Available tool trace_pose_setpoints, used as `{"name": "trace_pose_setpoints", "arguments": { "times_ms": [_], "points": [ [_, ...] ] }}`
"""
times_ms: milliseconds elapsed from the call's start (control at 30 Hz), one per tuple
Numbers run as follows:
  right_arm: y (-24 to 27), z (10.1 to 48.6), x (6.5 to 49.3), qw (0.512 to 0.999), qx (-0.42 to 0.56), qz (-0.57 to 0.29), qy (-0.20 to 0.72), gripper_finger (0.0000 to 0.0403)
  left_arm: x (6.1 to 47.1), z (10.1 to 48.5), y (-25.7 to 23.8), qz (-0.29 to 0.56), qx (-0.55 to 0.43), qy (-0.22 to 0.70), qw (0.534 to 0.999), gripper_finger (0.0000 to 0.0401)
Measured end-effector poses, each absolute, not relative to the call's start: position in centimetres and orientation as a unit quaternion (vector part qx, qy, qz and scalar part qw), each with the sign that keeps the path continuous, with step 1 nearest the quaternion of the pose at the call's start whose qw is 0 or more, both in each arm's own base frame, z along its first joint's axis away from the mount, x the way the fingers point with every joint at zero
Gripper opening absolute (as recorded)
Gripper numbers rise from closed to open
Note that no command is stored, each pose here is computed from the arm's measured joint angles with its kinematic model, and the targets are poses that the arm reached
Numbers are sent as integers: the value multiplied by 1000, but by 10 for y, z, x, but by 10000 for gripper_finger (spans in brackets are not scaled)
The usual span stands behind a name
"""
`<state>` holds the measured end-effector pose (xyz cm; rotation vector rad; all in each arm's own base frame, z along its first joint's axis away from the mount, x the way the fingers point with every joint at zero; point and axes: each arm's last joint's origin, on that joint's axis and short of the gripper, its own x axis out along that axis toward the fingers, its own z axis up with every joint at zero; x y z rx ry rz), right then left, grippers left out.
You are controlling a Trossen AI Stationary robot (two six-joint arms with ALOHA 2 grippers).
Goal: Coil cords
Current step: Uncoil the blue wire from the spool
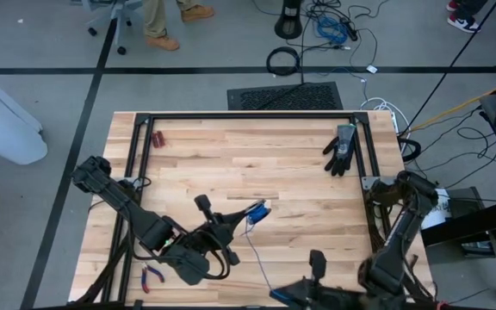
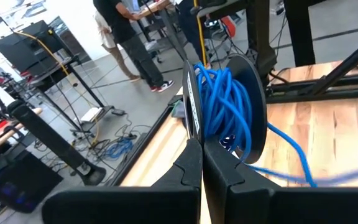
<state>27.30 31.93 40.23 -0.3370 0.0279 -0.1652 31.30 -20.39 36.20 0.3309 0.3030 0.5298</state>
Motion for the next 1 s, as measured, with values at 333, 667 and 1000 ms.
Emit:
{"name": "trace_pose_setpoints", "arguments": {
  "times_ms": [333, 667, 1000],
  "points": [
    [305, 421, 288, 979, -181, -80, -46, 0, 313, 362, -205, 244, 160, 151, 944, 3],
    [312, 418, 265, 970, -206, -127, 7, 1, 313, 361, -208, 223, 159, 156, 949, 3],
    [318, 358, 234, 978, -120, -80, 153, 51, 312, 362, -208, 222, 159, 156, 949, 3]
  ]
}}
